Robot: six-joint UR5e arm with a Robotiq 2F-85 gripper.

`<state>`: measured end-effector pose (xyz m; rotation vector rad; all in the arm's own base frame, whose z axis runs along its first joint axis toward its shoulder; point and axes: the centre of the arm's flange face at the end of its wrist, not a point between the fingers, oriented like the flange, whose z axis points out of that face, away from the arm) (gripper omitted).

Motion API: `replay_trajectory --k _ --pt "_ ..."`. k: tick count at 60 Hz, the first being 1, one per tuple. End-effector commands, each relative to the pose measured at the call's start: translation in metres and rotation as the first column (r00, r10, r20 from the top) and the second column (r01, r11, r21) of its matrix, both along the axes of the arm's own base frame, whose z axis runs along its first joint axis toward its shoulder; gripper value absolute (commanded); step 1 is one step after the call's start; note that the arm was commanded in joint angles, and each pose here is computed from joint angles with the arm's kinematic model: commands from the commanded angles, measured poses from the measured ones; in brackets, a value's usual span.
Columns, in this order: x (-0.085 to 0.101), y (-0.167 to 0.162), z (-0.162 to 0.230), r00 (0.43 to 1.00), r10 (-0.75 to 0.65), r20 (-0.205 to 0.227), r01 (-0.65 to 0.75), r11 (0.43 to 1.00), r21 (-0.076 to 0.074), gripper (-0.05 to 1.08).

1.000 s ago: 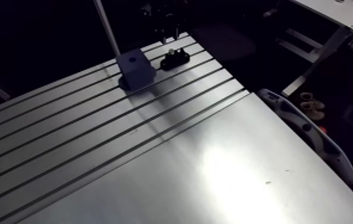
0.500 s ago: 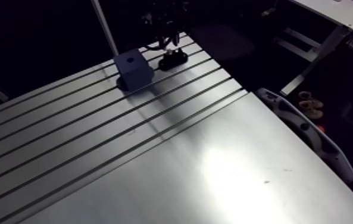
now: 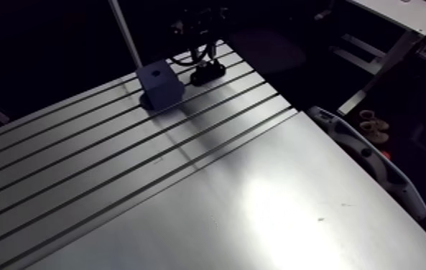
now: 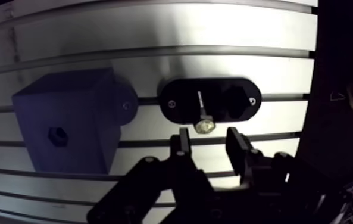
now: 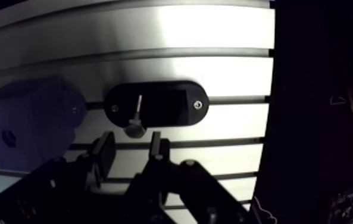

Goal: Pick up the M10 bolt and insert it into the hex recess until seated.

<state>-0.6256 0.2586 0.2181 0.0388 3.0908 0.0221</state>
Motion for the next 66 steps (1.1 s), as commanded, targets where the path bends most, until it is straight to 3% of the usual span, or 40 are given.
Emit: replay_trajectory --k 1,37,41,46,66 --pt "0.0000 0.0006 0.0005 1.000 -0.001 -0.019 0.001 1.000 0.005 0.55" --pt "0.0008 -0.0002 -0.0033 1.000 -0.003 -0.017 0.003 1.000 0.000 0.55" --pt "-0.0002 0.0003 -0.0034 1.000 -0.003 -0.024 0.003 1.000 0.003 0.55" --pt "-0.0028 0.0019 -0.0012 0.999 -0.001 -0.050 0.002 1.000 0.018 0.55" --pt "-0.0033 0.0010 -0.0024 0.999 0.001 -0.048 0.000 1.000 0.017 0.55"
